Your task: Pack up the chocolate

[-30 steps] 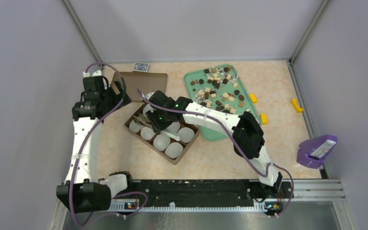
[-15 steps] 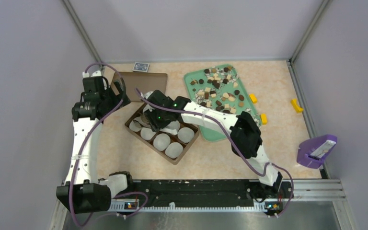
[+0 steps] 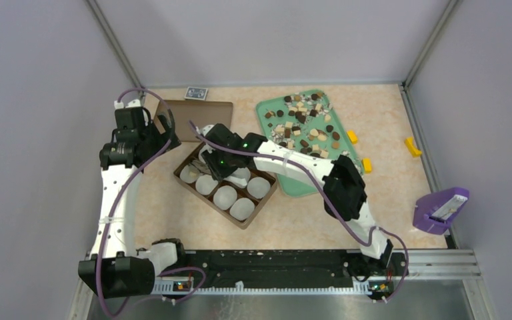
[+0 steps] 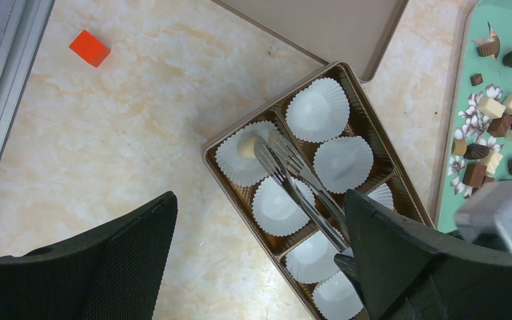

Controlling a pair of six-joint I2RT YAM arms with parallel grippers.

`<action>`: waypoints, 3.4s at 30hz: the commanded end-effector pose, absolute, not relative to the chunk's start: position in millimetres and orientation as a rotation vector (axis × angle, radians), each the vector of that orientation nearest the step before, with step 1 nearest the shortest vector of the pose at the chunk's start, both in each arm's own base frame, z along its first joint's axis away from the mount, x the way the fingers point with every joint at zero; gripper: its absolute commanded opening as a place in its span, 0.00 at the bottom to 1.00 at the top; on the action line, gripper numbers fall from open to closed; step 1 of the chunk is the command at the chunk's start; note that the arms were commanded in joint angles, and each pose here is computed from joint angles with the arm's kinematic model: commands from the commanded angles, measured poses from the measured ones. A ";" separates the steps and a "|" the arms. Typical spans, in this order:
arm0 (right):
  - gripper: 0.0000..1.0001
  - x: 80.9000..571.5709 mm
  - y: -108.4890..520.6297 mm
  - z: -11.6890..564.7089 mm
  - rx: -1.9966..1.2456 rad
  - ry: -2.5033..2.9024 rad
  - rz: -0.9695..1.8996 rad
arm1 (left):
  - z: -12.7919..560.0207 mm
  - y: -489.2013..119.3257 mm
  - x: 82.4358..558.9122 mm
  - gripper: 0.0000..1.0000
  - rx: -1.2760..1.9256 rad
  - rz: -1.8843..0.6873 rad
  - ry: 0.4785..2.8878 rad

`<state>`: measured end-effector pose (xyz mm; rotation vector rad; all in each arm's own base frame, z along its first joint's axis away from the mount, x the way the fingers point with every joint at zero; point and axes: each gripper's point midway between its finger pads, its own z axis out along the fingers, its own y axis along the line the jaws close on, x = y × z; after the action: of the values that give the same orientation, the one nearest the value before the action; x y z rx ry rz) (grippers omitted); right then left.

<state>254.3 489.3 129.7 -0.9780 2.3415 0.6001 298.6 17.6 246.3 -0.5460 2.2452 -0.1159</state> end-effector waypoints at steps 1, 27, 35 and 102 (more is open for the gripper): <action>0.29 252.0 488.9 232.4 -0.913 2.127 0.722 | 259.9 20.4 298.2 0.99 -0.539 -0.108 2.196; 0.30 217.3 214.2 179.2 -0.427 2.362 0.199 | 254.5 7.4 309.3 0.99 -0.552 -0.213 2.192; 0.35 220.5 191.9 150.5 -0.359 2.439 0.153 | 248.3 5.9 305.1 0.99 -0.564 -0.220 2.205; 0.40 227.8 183.1 128.5 -0.316 2.493 0.094 | 226.3 -2.3 303.3 0.99 -0.551 -0.269 2.227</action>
<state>222.6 181.7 117.9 -0.3631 2.5251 0.0545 301.5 -2.2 214.2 -0.5637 2.2865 -0.2563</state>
